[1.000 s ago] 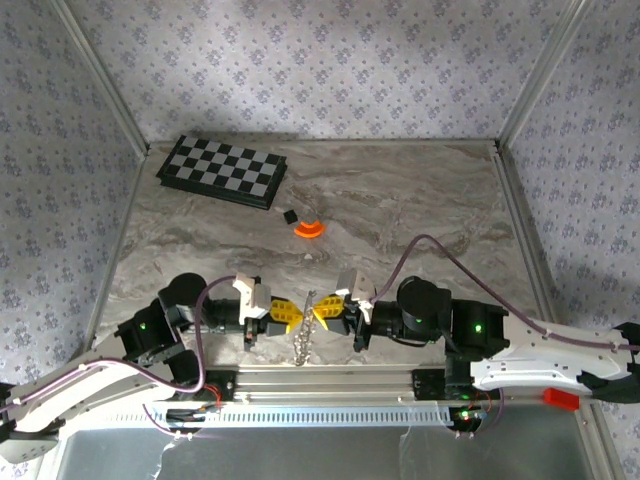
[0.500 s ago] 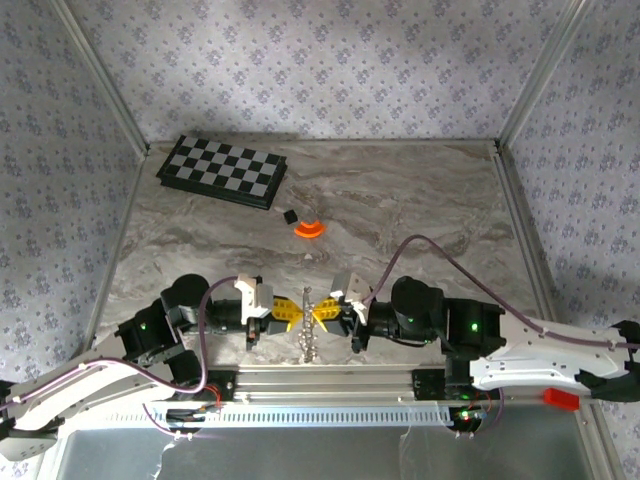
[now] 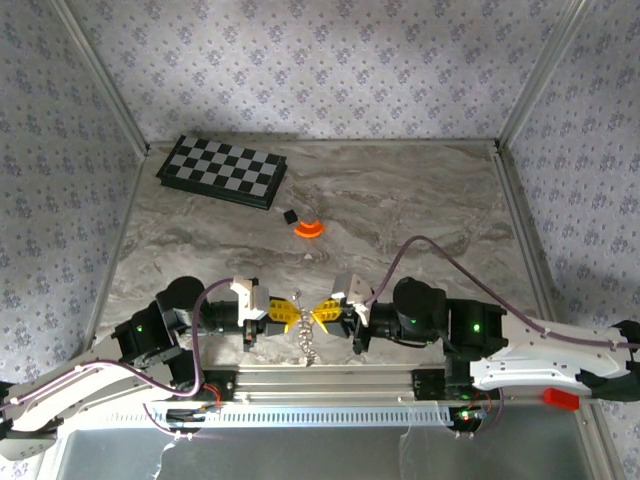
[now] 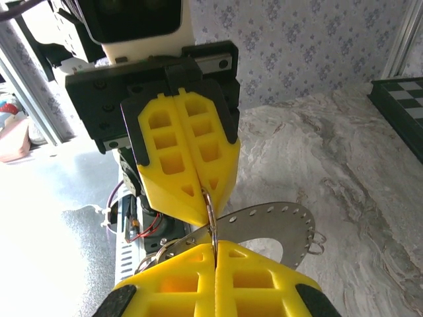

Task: Put the keys on the keyring

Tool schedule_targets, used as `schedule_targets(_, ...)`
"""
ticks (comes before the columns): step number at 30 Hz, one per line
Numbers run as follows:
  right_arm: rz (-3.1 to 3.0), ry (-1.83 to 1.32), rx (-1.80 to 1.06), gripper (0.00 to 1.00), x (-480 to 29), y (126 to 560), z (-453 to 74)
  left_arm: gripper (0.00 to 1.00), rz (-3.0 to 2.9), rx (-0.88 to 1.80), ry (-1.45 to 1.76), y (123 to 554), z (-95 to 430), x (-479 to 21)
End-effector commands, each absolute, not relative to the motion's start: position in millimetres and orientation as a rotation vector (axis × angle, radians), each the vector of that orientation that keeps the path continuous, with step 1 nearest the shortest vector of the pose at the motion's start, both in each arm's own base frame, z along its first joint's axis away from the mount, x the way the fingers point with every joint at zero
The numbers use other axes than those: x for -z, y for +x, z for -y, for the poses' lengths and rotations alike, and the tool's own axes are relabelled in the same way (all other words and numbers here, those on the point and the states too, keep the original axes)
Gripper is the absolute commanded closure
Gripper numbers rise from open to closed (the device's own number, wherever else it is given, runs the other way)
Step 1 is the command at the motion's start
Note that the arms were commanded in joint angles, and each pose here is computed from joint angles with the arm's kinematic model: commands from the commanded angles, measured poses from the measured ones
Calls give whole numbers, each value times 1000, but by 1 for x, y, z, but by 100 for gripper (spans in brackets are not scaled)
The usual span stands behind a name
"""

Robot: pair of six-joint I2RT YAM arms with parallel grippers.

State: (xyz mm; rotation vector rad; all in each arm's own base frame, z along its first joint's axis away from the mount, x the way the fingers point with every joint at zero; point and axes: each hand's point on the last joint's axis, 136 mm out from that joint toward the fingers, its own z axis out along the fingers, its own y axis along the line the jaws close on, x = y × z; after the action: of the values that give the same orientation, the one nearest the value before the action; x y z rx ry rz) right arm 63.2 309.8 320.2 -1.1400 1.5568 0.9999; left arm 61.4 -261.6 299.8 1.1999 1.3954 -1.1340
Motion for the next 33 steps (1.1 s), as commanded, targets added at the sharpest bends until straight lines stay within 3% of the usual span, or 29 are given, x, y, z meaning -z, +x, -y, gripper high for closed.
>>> schedule_targets(1, -1518, -1122, -1002, 100, -330, 63, -306, 100, -1315, 1145, 1198, 56, 261, -318)
schedule_targets(15, -1522, -1157, -1002, 100, -326, 60, -310, 100, -1327, 1124, 1211, 57, 262, -317)
schedule_targets(22, -1545, -1180, -944, 100, -315, 60, -292, 100, -1394, 861, 1312, 66, 273, -297)
schedule_targets(33, -1550, -1254, -842, 100, -293, 61, -269, 100, -1396, 733, 1376, 69, 280, -295)
